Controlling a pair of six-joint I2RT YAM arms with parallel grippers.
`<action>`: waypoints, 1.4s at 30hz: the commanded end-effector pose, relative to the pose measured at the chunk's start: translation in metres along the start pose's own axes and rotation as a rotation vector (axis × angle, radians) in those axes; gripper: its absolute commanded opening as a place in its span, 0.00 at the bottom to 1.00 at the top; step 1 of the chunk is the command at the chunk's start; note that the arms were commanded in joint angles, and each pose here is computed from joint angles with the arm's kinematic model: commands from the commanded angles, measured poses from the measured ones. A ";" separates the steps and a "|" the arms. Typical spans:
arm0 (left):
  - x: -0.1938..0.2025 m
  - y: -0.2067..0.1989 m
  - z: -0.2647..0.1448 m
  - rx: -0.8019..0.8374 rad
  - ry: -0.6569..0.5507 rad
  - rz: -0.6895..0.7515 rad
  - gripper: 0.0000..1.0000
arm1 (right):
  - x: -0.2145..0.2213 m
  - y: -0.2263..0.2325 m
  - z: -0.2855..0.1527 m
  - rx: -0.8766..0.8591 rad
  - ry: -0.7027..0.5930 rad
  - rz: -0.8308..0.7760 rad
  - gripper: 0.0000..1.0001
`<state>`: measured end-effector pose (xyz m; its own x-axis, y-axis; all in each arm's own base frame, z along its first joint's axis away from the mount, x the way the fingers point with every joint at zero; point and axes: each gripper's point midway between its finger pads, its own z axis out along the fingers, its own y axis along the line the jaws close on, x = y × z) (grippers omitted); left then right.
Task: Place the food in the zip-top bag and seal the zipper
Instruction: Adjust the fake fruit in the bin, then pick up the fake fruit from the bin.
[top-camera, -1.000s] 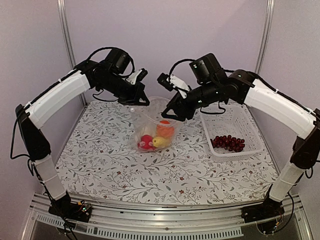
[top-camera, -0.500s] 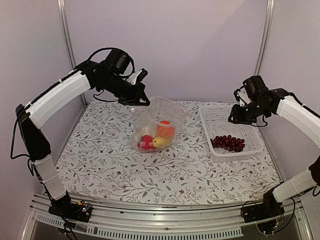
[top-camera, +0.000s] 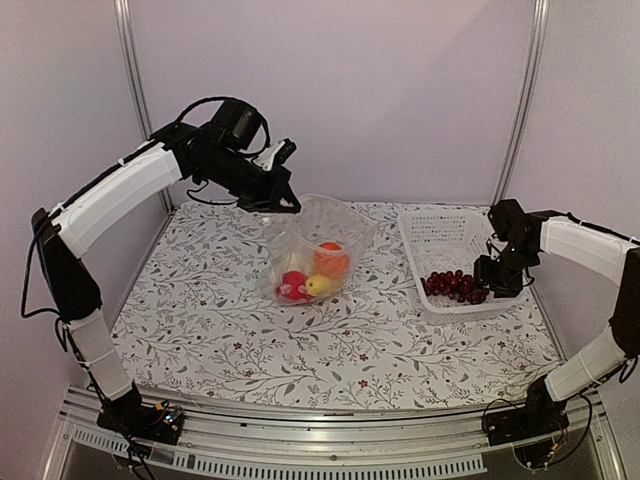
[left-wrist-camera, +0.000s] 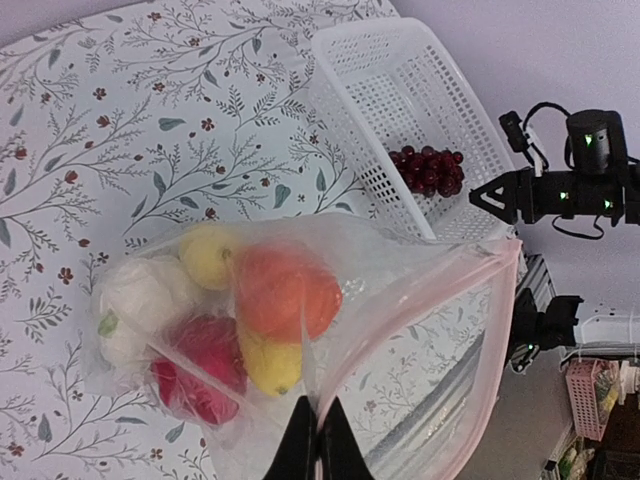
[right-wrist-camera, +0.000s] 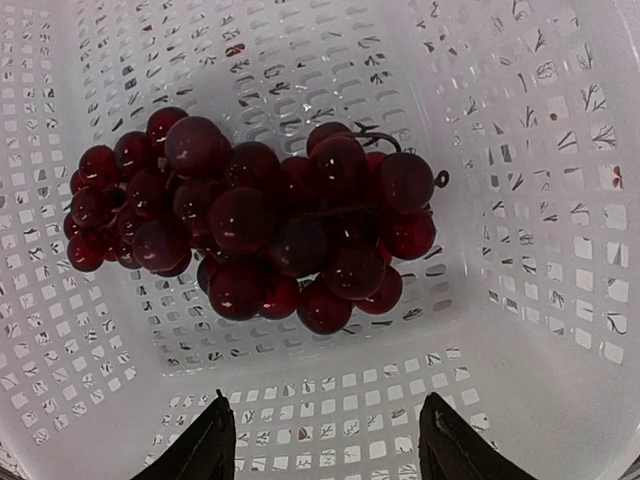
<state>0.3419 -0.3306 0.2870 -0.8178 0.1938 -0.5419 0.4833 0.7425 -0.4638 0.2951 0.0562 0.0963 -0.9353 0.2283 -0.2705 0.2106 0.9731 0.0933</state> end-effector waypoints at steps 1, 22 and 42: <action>-0.005 0.001 -0.015 0.001 -0.037 0.000 0.00 | -0.019 0.007 0.019 -0.009 -0.008 0.021 0.62; -0.003 0.004 -0.008 0.002 -0.022 -0.012 0.00 | -0.136 0.072 0.012 -0.170 -0.234 -0.175 0.69; -0.003 0.007 -0.003 0.011 -0.009 -0.026 0.00 | -0.090 0.142 0.027 -0.307 -0.032 -0.424 0.39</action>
<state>0.3419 -0.3297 0.2809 -0.8285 0.1911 -0.5263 0.4727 0.7427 -0.4744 0.4263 0.1740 0.1343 -0.8704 -0.1302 -0.4749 -0.2810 0.9233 0.2618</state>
